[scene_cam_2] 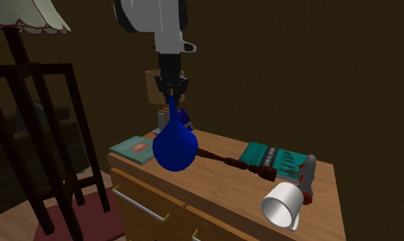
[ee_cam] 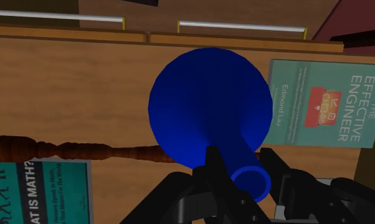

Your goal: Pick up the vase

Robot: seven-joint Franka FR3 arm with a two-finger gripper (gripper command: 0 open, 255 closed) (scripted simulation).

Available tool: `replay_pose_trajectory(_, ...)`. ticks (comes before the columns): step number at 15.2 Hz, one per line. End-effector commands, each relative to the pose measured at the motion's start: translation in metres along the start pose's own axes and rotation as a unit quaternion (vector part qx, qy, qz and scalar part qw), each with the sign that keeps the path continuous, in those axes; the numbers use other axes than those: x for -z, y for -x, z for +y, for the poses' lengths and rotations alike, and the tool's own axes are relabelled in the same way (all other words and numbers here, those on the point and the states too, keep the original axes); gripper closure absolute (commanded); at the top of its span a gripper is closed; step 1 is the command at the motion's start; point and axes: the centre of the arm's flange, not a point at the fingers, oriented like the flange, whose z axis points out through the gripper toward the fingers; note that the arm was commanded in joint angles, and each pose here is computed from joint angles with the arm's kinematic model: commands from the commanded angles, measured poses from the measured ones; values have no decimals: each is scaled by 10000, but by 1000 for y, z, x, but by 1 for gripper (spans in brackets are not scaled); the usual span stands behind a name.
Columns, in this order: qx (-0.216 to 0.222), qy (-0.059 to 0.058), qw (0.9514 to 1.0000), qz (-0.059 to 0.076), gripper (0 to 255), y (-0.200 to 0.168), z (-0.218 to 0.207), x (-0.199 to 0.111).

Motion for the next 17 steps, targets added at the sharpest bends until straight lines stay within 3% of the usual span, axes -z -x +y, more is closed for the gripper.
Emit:
replay_pose_trajectory(1,0,2,10000,-3,255,0,0,5)
replay_pose_trajectory(17,-1,2,10000,-3,255,1,0,80)
